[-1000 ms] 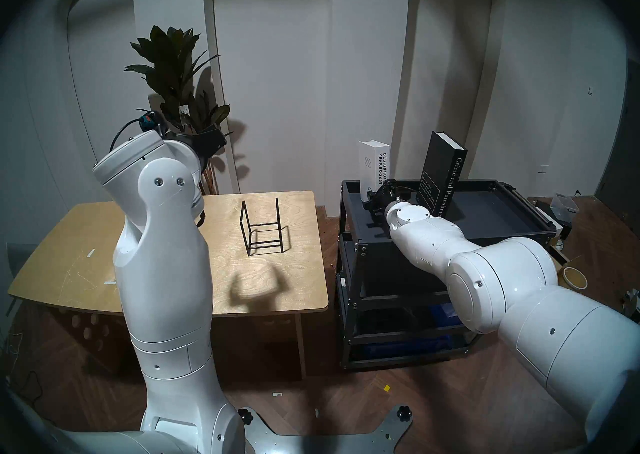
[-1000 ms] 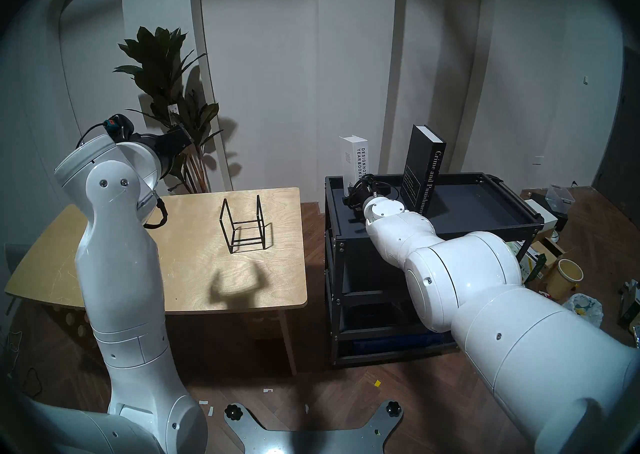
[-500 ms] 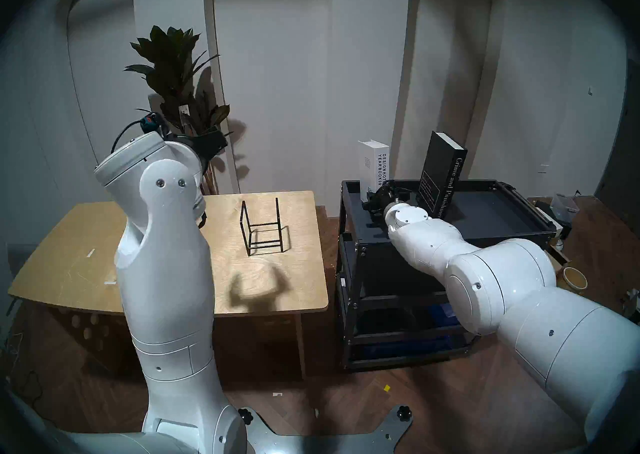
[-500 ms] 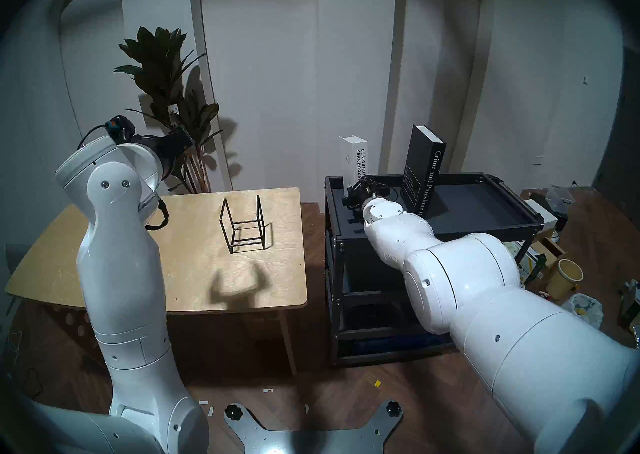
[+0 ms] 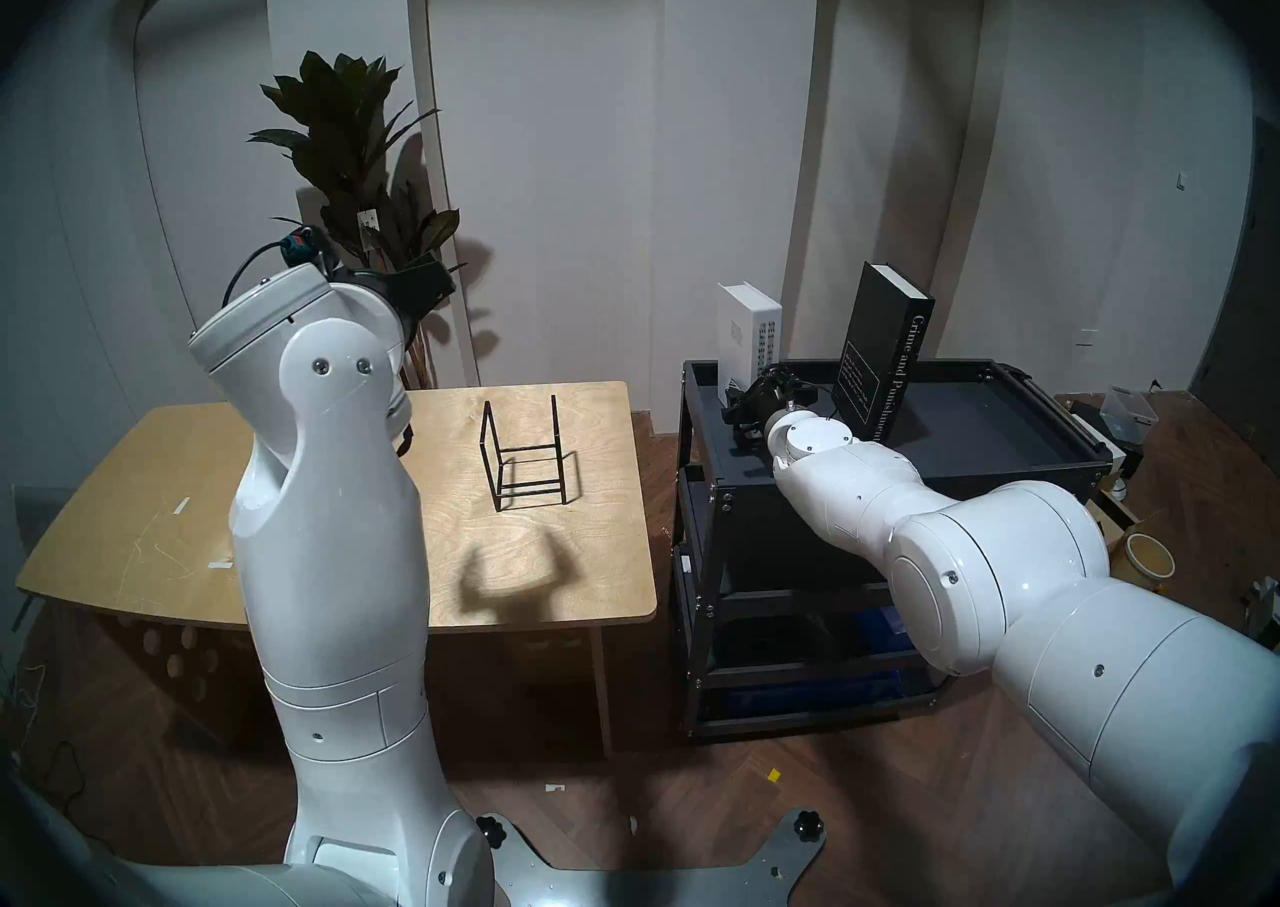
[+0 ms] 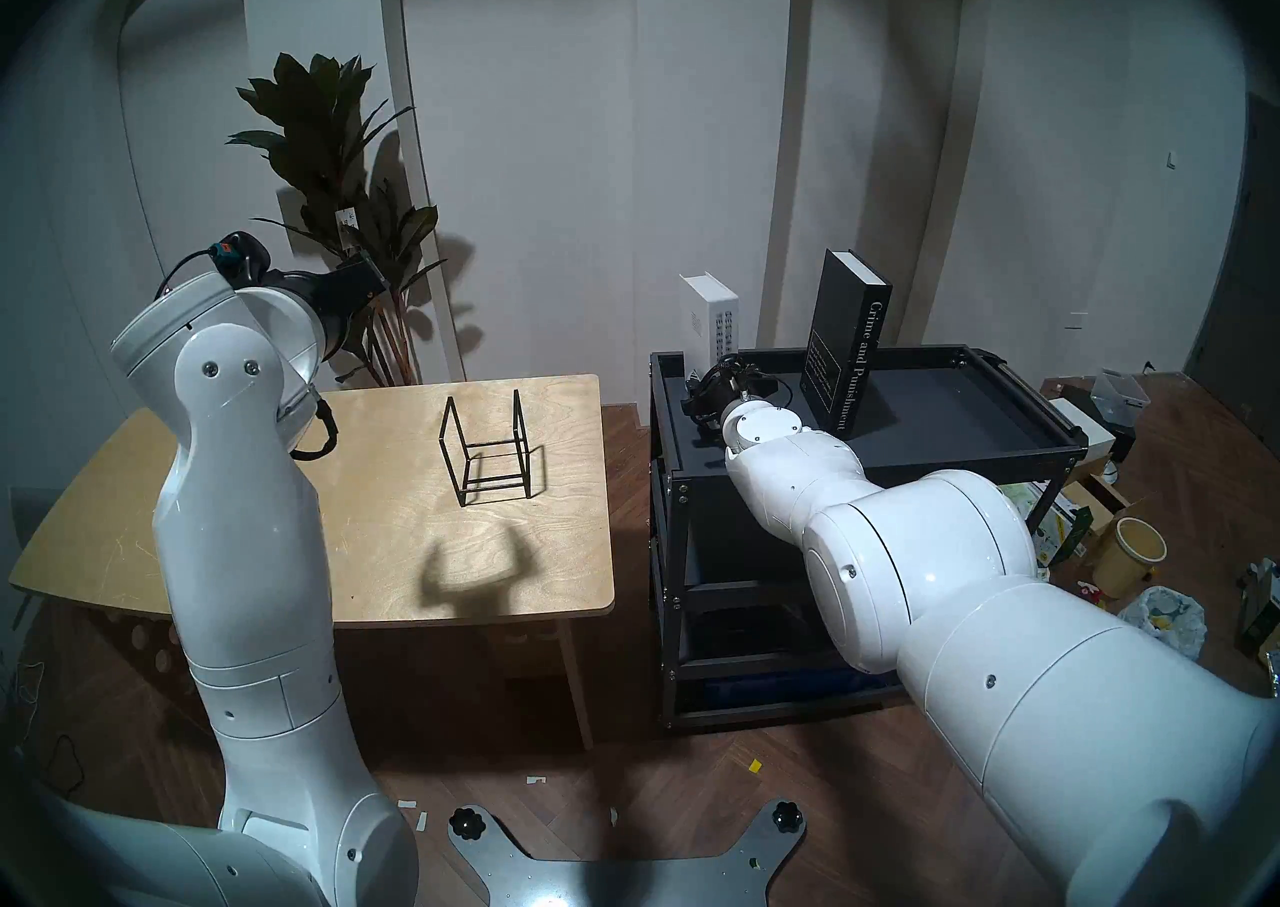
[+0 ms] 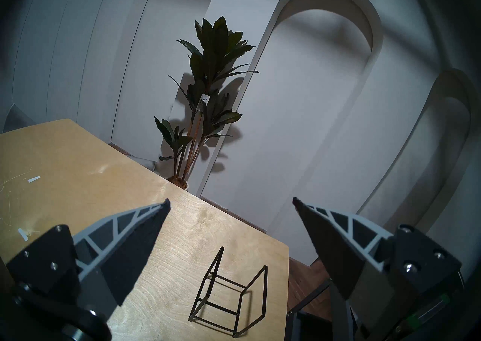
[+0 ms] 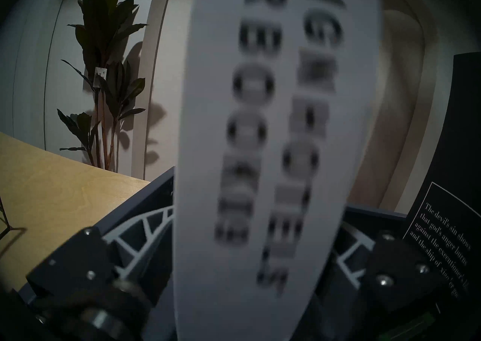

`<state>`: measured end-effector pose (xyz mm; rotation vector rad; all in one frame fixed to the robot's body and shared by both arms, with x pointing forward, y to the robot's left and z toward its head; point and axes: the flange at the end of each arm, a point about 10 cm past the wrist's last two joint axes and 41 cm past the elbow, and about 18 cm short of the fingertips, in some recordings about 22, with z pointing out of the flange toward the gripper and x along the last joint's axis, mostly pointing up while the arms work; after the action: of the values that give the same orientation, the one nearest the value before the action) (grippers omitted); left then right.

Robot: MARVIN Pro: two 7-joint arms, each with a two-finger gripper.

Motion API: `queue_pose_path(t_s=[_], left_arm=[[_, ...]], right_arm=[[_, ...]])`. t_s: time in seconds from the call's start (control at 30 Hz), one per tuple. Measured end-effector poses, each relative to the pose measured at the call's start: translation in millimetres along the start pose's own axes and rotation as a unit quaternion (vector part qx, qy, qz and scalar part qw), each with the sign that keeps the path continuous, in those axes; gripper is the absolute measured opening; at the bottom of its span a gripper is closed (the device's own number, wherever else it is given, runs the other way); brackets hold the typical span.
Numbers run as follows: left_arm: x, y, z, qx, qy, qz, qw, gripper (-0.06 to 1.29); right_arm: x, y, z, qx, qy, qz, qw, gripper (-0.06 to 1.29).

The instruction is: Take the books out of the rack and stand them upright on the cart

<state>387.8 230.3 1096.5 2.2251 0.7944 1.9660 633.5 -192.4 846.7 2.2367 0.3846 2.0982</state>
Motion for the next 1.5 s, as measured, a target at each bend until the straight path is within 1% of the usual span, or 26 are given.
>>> queue_pose_path(t_s=[0.03, 0.1, 0.13, 0.7, 0.93, 1.03, 1.27, 1.5], left_arm=[[0.0, 0.0, 0.0, 0.0, 0.0, 0.0, 1.0, 1.26], [-0.1, -0.1, -0.1, 0.0, 0.0, 0.0, 1.0, 1.26], [-0.1, -0.1, -0.1, 0.0, 0.0, 0.0, 1.0, 1.26], [-0.2, 0.4, -1.4, 0.001, 0.001, 0.0, 1.0, 1.26], [0.1, -6.2, 0.0, 0.013, 0.003, -0.002, 0.9999, 1.26], [0.4, -9.0, 0.7, 0.018, 0.003, -0.003, 0.9998, 1.26], [1.8, -16.7, 2.5, 0.029, 0.004, -0.008, 0.9995, 1.26], [2.7, -23.3, 3.8, 0.037, 0.004, -0.012, 0.9992, 1.26]], right_arm=[[0.2, -0.4, 0.1, 0.0, 0.001, -0.002, 1.0, 1.05], [0.4, -0.6, 0.1, 0.0, 0.001, -0.003, 1.0, 1.21], [0.5, -0.8, 0.1, 0.0, 0.002, -0.003, 1.0, 1.22], [2.0, -1.3, 0.3, 0.001, 0.008, -0.003, 1.0, 1.22], [8.7, -0.9, 1.9, 0.001, 0.022, -0.004, 0.9997, 1.22], [15.9, -0.4, 4.0, 0.001, 0.031, -0.006, 0.9995, 1.22], [47.0, -0.7, 13.0, 0.005, 0.062, -0.017, 0.9979, 1.22], [69.2, -5.8, 18.8, 0.016, 0.08, -0.027, 0.9963, 1.22]])
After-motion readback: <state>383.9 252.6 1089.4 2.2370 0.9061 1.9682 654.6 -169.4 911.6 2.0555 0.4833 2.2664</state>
